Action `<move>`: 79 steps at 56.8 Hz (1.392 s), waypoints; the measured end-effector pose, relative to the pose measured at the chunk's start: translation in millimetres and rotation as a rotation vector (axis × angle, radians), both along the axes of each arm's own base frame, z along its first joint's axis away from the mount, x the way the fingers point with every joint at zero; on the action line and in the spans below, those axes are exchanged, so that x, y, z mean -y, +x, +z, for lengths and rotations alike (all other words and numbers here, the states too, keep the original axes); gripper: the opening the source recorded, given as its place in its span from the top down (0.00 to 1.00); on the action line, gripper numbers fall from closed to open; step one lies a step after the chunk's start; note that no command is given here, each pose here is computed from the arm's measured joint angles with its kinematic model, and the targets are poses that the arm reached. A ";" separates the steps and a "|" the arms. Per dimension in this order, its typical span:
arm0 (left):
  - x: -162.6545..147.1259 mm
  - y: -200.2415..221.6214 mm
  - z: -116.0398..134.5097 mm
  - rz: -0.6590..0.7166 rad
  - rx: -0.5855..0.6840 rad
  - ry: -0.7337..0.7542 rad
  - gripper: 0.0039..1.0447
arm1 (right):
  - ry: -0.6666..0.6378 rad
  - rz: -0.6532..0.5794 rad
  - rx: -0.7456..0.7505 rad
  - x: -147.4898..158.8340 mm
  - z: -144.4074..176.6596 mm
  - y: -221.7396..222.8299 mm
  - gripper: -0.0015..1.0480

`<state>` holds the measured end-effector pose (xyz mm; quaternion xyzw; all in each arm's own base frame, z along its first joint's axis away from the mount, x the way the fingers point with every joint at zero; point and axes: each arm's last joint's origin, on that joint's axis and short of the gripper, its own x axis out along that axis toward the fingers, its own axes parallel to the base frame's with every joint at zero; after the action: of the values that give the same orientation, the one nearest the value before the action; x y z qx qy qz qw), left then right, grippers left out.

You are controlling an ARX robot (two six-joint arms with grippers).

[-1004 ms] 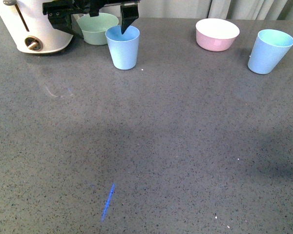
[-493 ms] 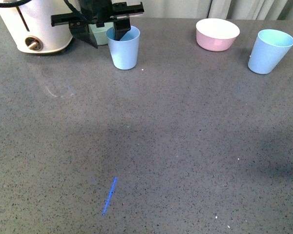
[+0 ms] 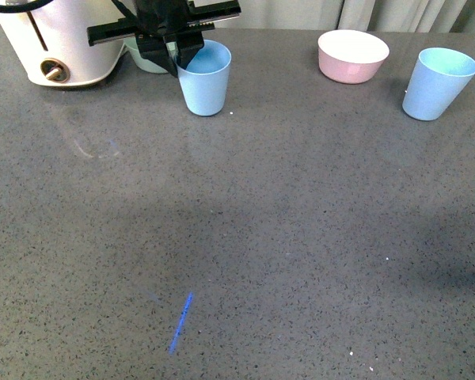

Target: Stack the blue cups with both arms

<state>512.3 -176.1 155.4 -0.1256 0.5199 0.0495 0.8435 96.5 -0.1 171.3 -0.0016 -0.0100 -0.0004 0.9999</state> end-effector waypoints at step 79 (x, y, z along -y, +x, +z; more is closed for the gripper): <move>92.3 -84.0 -15.0 -0.135 -0.027 -0.066 0.64 | 0.000 0.000 0.000 0.0 0.0 0.0 0.09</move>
<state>428.4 -268.3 140.4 -0.1172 0.5400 -0.0231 0.8331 96.5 -0.1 171.3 -0.0016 -0.0100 -0.0004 0.9999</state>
